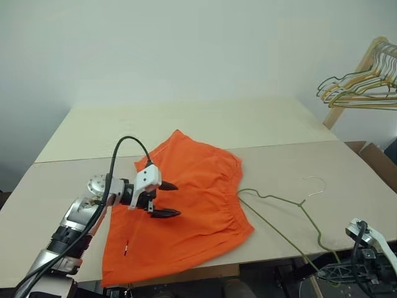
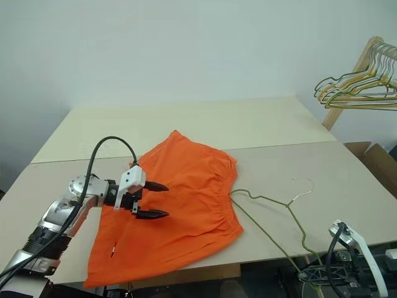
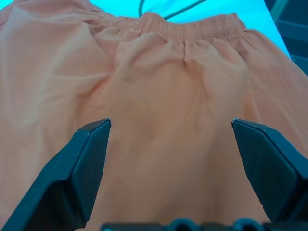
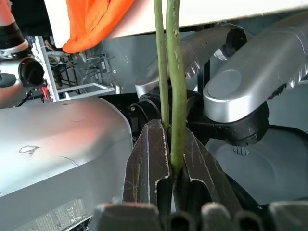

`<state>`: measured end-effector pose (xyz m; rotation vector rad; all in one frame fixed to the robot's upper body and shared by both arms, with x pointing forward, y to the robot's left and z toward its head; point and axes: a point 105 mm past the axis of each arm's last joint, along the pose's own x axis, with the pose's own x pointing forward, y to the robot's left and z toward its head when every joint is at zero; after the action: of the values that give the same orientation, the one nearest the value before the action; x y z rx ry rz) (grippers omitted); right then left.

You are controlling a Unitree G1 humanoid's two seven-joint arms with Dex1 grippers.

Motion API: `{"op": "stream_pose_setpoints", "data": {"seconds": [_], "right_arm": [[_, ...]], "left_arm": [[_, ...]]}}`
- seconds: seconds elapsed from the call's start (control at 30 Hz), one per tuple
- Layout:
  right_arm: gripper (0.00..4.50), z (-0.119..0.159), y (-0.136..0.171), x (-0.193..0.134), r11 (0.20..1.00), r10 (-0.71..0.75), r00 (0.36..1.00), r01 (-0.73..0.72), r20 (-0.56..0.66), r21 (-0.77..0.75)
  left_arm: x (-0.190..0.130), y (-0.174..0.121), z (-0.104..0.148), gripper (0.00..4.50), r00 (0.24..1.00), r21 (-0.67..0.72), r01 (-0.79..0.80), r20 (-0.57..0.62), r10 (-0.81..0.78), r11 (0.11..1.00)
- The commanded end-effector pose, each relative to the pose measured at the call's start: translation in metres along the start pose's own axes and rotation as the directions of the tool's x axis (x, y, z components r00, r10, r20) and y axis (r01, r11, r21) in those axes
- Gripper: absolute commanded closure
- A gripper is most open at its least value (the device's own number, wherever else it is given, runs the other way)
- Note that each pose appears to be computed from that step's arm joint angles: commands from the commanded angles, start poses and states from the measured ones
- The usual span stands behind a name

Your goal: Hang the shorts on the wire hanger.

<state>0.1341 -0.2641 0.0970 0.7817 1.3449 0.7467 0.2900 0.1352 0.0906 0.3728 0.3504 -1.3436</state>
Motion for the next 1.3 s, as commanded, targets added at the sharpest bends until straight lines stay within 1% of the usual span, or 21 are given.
{"op": "stream_pose_setpoints", "data": {"seconds": [0.03, 0.4, 0.63, 0.73, 0.83, 0.97, 1.03, 1.1, 1.2, 1.3], "right_arm": [[4.5, 0.005, 0.01, -0.005, 0.998, 0.039, 0.999, -0.039, 0.005, -0.042], [4.5, -0.006, 0.021, 0.002, 0.99, 0.119, 0.991, -0.123, -0.068, -0.067], [4.5, -0.015, 0.014, 0.003, 0.989, 0.1, 0.989, -0.111, -0.113, -0.093], [4.5, -0.009, 0.013, 0.003, 0.986, 0.091, 0.991, -0.104, -0.097, -0.132], [4.5, 0.01, 0.009, 0.002, 0.985, 0.068, 0.997, -0.071, -0.028, -0.155], [4.5, 0.024, 0.008, 0.004, 0.984, 0.067, 0.998, -0.065, 0.006, -0.168], [4.5, 0.024, 0.009, 0.007, 0.982, 0.073, 0.997, -0.073, -0.004, -0.176], [4.5, 0.018, 0.008, 0.011, 0.984, 0.058, 0.997, -0.065, -0.052, -0.165], [4.5, 0.011, 0.005, 0.013, 0.987, 0.035, 0.996, -0.048, -0.086, -0.154], [4.5, 0.004, 0.005, 0.007, 0.99, 0.044, 0.996, -0.054, -0.081, -0.129]], "left_arm": [[-0.005, 0.001, 0.006, 0.14, 1.0, 0.042, -0.023, 0.0, 0.023, 0.999], [-0.004, -0.002, 0.006, 0.14, 1.0, 0.04, -0.021, -0.004, 0.022, 0.999], [0.003, -0.006, 0.003, 0.14, 1.0, 0.05, 0.003, -0.018, -0.002, 0.999], [0.007, -0.008, 0.004, 0.14, 1.0, 0.052, 0.011, -0.015, -0.01, 0.999], [0.009, -0.009, 0.003, 0.14, 1.0, 0.06, 0.022, -0.019, -0.021, 0.998], [0.01, -0.009, 0.004, 0.14, 1.0, 0.064, 0.024, -0.02, -0.023, 0.998], [0.01, -0.01, 0.003, 0.14, 1.0, 0.064, 0.023, -0.021, -0.022, 0.998], [0.009, -0.011, 0.002, 0.14, 1.0, 0.061, 0.022, -0.023, -0.021, 0.998], [0.008, -0.013, 0.0, 0.14, 0.999, 0.057, 0.021, -0.025, -0.02, 0.998], [0.007, -0.014, -0.001, 0.14, 1.0, 0.053, 0.017, -0.026, -0.015, 0.998]]}}
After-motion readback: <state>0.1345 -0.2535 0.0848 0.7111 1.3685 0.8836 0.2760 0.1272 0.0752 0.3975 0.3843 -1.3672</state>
